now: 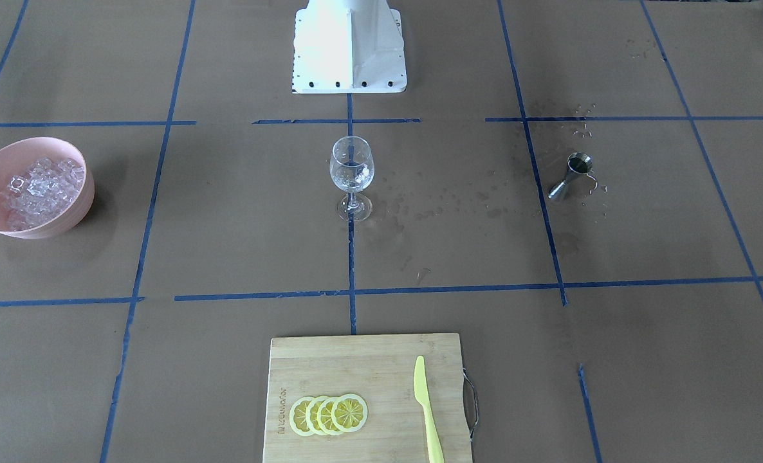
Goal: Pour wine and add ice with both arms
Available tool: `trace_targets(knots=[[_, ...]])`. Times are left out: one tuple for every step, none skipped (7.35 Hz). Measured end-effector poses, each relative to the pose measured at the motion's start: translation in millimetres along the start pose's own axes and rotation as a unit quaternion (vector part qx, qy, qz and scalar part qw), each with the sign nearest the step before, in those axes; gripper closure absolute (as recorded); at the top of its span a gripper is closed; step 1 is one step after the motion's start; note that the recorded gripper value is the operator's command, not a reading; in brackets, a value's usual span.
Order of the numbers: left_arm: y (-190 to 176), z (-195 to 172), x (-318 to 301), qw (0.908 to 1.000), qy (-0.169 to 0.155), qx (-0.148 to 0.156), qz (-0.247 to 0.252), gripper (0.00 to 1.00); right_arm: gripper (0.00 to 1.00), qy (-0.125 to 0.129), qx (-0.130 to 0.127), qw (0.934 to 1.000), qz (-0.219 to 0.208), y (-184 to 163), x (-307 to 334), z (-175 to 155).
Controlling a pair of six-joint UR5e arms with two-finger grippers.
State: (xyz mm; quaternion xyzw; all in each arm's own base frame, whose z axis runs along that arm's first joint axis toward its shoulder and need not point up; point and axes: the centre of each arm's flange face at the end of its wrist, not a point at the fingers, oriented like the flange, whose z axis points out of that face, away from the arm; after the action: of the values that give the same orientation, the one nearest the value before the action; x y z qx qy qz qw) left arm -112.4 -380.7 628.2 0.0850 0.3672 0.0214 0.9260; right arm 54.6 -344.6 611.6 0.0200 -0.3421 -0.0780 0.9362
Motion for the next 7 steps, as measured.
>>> trace_targets(knots=[[-2.2, -1.0, 0.9, 1.0, 0.0, 0.001, 0.002, 0.0, 0.0, 0.0, 0.001, 1.0, -0.001, -0.1, -0.4, -0.5], [-6.3, -2.9, 2.4, 1.0, -0.001, 0.006, 0.006, 0.0, 0.0, 0.0, 0.001, 1.0, -0.002, -0.3, -0.7, -1.0], [-9.4, -4.8, 3.7, 0.9998, -0.002, 0.013, 0.013, 0.0, 0.0, 0.0, 0.002, 1.0, -0.003, -0.4, -1.0, -1.3], [-11.9, -6.3, 4.5, 0.9995, -0.004, 0.023, 0.023, 0.0, 0.0, 0.0, 0.003, 1.0, -0.004, -0.9, -1.7, -2.1], [-14.5, -7.2, 5.3, 0.9986, -0.008, 0.037, 0.037, 0.0, 0.0, -0.002, 0.005, 1.0, -0.006, -3.3, -3.6, -3.7], [-17.2, -8.6, 7.1, 0.9974, -0.01, 0.05, 0.051, 0.0, 0.0, -0.011, 0.014, 0.9998, -0.011, -11.1, -9.3, -8.9], [-21.1, -13.1, 11.4, 0.9951, -0.011, 0.07, 0.07, 0.0, 0.0, -0.023, 0.029, 0.9991, -0.021, -24.9, -18.1, -18.0]])
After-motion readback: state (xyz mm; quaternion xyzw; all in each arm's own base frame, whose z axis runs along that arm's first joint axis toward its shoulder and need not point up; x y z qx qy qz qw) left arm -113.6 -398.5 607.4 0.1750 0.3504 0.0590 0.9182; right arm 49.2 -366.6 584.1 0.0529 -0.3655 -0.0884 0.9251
